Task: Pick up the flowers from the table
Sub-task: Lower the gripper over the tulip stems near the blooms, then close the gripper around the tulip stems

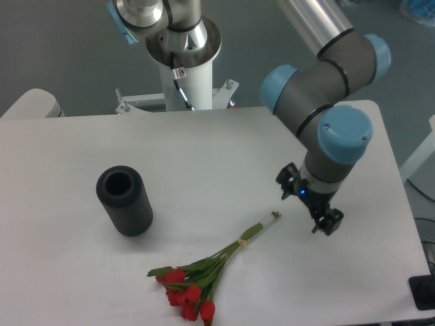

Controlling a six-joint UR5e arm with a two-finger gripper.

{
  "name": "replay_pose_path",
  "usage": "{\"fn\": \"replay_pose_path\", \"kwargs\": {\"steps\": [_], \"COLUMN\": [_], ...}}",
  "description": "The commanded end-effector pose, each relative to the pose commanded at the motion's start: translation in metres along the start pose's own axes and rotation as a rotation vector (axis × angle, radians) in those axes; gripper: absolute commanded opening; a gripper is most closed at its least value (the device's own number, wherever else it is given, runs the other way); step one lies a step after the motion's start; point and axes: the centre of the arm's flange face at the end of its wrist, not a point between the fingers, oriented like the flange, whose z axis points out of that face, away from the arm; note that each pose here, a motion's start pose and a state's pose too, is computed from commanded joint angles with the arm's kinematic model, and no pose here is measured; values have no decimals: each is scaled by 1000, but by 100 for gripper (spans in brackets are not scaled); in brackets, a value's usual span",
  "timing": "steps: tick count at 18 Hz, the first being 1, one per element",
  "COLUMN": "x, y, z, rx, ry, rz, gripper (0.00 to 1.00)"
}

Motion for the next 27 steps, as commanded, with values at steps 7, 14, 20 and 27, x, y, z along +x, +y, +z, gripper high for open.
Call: {"fn": "replay_pose_path", "kwargs": {"steps": [7, 14, 20, 27], "x": [24, 40, 39, 47], "y": [-70, -108, -117, -126], "z": [42, 87, 112, 128], "rx": [-13, -77, -78, -86], "ry": [19, 5, 4, 28], "rz": [-43, -73, -62, -68], "gripper": [100, 100, 100, 100]}}
